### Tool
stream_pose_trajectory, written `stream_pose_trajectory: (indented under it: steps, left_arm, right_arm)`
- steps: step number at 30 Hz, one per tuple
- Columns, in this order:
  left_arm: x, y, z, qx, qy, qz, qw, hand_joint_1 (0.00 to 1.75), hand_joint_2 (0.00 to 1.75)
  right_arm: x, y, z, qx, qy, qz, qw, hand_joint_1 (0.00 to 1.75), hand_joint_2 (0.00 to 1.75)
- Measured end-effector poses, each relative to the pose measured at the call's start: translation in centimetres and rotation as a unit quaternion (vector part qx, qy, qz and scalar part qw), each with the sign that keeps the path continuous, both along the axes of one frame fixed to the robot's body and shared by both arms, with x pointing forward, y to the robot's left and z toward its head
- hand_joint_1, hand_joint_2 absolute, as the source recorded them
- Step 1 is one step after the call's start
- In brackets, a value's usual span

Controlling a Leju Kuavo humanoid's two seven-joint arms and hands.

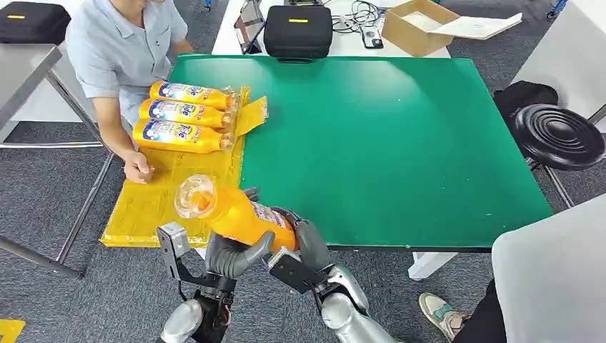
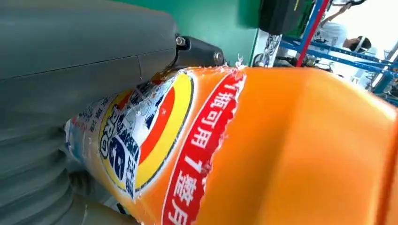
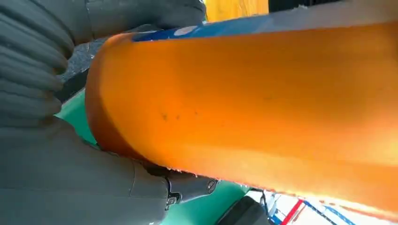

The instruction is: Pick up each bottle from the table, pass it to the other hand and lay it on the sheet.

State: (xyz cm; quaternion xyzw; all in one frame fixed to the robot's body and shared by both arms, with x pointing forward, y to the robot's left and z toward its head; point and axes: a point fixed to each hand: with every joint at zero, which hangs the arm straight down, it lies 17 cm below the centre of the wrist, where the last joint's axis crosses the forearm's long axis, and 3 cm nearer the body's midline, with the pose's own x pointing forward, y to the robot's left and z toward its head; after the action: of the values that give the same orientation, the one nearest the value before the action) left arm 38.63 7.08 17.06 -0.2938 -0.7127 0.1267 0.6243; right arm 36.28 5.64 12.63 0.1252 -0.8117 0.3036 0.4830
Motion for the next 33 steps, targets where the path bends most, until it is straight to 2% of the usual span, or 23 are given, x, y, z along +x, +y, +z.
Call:
stream_pose_trajectory:
  steps: [2, 3, 5, 7, 8, 16, 19, 23, 26, 30, 33]
  left_arm:
    - [0.1, 0.1, -0.2, 0.000, 0.003, 0.000, 1.000, 1.75, 1.75]
    - [0.1, 0.1, -0.2, 0.000, 0.003, 0.001, 1.000, 1.75, 1.75]
    - [0.3, 0.2, -0.3, 0.000, 0.003, 0.001, 1.000, 1.75, 1.75]
    - [0.4, 0.3, -0.3, -0.002, 0.002, 0.000, 1.000, 1.75, 1.75]
    - [0.5, 0.3, -0.2, -0.006, 0.002, -0.002, 1.000, 1.75, 1.75]
    - [1.0, 0.8, -0.9, -0.029, 0.014, -0.014, 0.999, 1.75, 1.75]
    - [2.3, 1.8, -2.1, -0.009, 0.035, 0.012, 0.999, 1.75, 1.75]
    - [4.5, 4.1, -3.2, 0.030, 0.047, 0.065, 0.996, 1.75, 1.75]
    - [5.5, 6.9, -4.3, 0.084, 0.047, 0.129, 0.987, 1.75, 1.75]
    - [6.0, 11.7, -3.3, 0.192, 0.003, 0.237, 0.952, 1.75, 1.75]
    - [6.1, 14.1, -3.0, 0.233, -0.010, 0.270, 0.934, 1.75, 1.75]
  right_arm:
    - [-0.1, 0.2, 0.0, -0.002, 0.000, 0.005, 1.000, 1.75, 1.75]
    - [-0.1, 0.3, -0.1, -0.003, 0.000, 0.007, 1.000, 1.61, 1.75]
    - [-0.3, 0.4, -0.1, -0.004, 0.001, 0.010, 1.000, 0.02, 1.75]
    - [-0.6, 0.7, -0.3, -0.006, 0.002, 0.019, 1.000, 0.00, 1.75]
    - [-0.8, 0.9, -0.4, -0.007, 0.004, 0.023, 1.000, 0.00, 0.00]
    - [-2.1, 0.9, -0.4, 0.014, 0.011, 0.029, 0.999, 0.00, 0.00]
    - [-2.4, 0.3, -0.2, 0.024, 0.002, 0.012, 1.000, 0.00, 0.00]
    - [-3.2, -0.5, 0.4, 0.035, -0.017, -0.009, 0.999, 0.00, 0.00]
    - [-3.4, -1.4, 1.8, 0.048, -0.048, -0.035, 0.997, 0.00, 0.00]
    - [-3.3, -3.9, 2.7, 0.064, -0.064, -0.086, 0.992, 0.00, 0.00]
    - [-3.3, -5.8, 3.3, 0.079, -0.067, -0.114, 0.988, 0.00, 0.00]
